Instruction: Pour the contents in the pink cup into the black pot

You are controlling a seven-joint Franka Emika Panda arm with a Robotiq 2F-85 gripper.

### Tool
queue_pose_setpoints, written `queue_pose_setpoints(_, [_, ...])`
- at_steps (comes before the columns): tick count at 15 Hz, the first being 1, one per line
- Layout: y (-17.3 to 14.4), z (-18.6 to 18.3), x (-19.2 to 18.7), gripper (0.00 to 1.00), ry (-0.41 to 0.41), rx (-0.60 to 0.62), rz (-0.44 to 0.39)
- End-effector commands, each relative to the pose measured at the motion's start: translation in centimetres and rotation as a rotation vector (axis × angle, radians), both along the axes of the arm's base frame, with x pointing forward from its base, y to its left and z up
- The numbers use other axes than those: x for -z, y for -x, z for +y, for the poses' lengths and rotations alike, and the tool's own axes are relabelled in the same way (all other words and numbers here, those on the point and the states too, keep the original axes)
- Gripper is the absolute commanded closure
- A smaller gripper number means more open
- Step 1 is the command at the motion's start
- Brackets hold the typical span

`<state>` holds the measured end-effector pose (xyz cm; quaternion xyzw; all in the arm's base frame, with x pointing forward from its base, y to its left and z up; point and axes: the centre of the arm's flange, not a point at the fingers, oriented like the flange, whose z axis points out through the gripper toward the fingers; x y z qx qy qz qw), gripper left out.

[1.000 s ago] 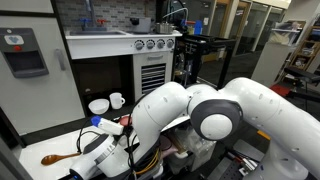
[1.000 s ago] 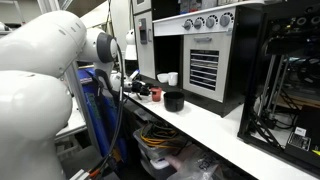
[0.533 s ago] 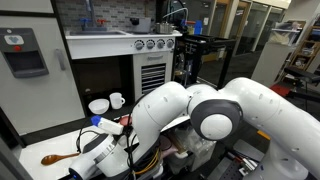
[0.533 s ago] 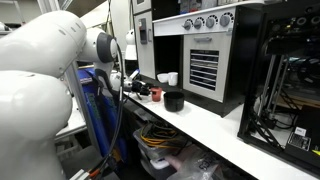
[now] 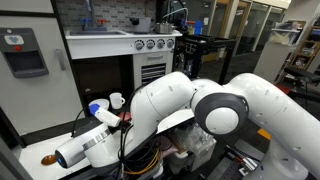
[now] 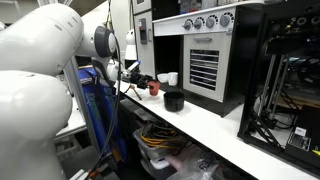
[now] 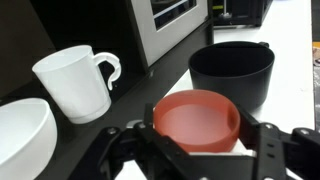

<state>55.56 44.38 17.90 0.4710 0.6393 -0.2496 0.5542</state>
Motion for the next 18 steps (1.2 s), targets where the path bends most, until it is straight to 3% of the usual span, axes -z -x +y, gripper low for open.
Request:
queue_pose_setpoints(1, [0.4, -1.1, -4.1, 0.49, -0.080, 0.083, -0.018])
queue_pose_setpoints(10, [0.7, -5.0, -9.9, 0.49, -0.326, 0.259, -0.015])
queue_pose_setpoints(18, [0.8, -9.7, -12.2, 0.49, -0.464, 0.336, -0.001])
